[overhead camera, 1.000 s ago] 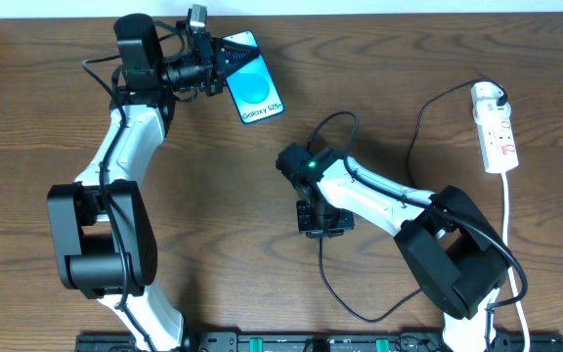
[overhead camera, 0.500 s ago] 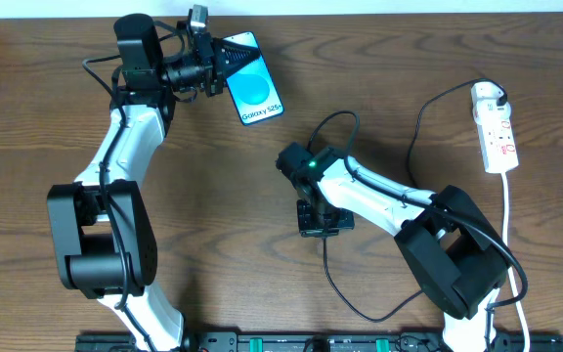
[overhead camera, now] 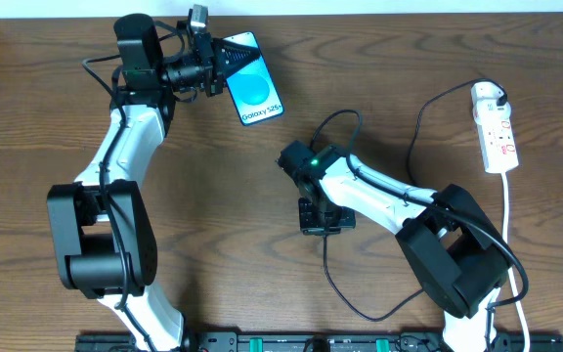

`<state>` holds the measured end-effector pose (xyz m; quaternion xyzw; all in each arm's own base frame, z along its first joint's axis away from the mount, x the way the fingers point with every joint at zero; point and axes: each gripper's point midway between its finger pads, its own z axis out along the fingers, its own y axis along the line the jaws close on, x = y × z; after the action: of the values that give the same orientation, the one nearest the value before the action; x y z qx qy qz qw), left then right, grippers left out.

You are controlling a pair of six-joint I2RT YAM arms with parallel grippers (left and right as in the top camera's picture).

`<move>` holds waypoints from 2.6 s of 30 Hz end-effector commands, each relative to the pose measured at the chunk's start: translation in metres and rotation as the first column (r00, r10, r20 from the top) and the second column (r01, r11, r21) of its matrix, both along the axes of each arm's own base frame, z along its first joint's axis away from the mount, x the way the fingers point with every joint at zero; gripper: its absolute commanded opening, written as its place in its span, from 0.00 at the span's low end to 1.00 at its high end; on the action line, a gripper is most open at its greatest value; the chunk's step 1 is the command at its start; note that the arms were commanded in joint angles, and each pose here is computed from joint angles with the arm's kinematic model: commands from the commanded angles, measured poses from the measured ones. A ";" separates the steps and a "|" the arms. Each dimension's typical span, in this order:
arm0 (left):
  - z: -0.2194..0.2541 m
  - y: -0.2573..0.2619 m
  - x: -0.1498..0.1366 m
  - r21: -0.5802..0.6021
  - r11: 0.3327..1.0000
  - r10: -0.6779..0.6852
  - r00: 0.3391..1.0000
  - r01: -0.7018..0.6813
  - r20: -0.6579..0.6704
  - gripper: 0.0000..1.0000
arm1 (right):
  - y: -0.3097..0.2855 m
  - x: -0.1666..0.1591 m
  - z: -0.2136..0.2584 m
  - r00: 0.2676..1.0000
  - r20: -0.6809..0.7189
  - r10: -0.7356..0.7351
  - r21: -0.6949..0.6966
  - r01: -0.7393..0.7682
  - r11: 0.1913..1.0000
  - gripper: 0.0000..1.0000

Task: Plug charger to phone and switch on socket
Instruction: 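Lower the right gripper and close it on the cable plug, then lift the cable plug and carry it toward the phone's bottom edge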

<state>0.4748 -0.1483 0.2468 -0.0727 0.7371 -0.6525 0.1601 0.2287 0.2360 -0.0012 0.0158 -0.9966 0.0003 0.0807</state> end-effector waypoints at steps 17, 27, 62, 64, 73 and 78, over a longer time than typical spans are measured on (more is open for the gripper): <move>0.020 0.011 -0.001 0.001 1.000 0.000 0.998 0.000 0.069 0.07 | 0.051 0.051 0.045 0.994 -0.037 0.100 0.634 -0.054 0.772 0.01; 0.039 0.032 0.009 -0.029 0.998 0.054 0.991 -0.051 0.121 0.07 | 0.074 0.086 0.114 0.961 0.218 0.171 0.912 -0.263 0.316 0.01; 0.092 0.028 0.011 -0.104 0.992 0.104 0.947 -0.076 0.303 0.08 | 0.083 0.117 0.240 0.819 0.556 0.140 0.826 -0.526 -0.202 0.01; 0.092 0.025 0.011 -0.104 0.992 0.100 0.948 -0.072 0.303 0.07 | 0.083 0.117 0.240 0.819 0.557 0.140 0.825 -0.527 -0.203 0.01; 0.092 0.022 0.010 -0.104 0.992 0.094 0.948 -0.065 0.304 0.08 | 0.084 0.116 0.240 0.825 0.546 0.143 0.833 -0.516 -0.199 0.01; 0.092 0.019 0.009 -0.103 0.993 0.087 0.949 -0.058 0.304 0.08 | 0.086 0.115 0.240 0.825 0.545 0.148 0.834 -0.514 -0.201 0.01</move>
<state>0.4875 -0.1262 0.3188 -0.0226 0.6763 -0.6832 0.2745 0.3437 0.3210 0.2380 0.3313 -0.6258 -0.7000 -0.0925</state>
